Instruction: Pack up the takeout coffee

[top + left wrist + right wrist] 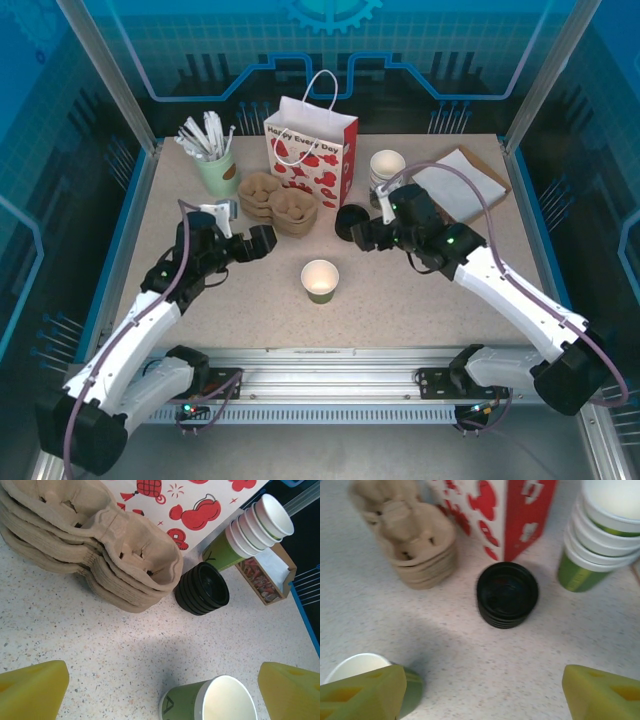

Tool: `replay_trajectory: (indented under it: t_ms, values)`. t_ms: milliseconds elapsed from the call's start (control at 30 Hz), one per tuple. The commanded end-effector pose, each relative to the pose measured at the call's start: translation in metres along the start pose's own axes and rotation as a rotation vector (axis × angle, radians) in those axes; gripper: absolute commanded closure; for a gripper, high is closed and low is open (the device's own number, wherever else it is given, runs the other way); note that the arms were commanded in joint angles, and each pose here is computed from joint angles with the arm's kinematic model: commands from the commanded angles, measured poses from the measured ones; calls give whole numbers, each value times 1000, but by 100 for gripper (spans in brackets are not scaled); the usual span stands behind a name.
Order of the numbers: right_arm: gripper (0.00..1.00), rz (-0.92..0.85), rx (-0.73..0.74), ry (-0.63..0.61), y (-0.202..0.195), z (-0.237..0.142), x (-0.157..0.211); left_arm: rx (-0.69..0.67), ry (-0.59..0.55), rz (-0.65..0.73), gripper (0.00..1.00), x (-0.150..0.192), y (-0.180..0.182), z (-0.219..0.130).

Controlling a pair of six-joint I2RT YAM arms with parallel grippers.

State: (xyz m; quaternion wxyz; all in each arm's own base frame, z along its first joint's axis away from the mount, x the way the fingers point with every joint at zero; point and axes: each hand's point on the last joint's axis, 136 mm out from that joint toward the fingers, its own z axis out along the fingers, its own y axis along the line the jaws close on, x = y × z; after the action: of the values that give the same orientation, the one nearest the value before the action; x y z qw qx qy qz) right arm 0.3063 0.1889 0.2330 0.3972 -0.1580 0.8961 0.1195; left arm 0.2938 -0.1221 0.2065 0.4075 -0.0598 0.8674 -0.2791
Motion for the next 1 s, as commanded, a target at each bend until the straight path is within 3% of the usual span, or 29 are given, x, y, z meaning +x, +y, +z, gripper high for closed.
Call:
replay_trajectory:
  t_ms: [0, 200, 333, 700, 967]
  values:
    - [16, 54, 68, -13, -23, -12, -9, 35, -12, 11, 1, -13, -14, 4]
    - [16, 83, 108, -21, -35, -9, -9, 84, 47, 53, 1, -12, -34, 18]
    - [16, 96, 59, -14, -27, 0, -2, 107, 77, 97, 1, -11, -49, 22]
    - [16, 96, 52, 91, -17, 84, 4, 61, 92, 124, 1, -9, -52, 28]
    - [34, 135, 205, 191, -47, 143, 11, 48, 115, 119, 2, -10, -55, 31]
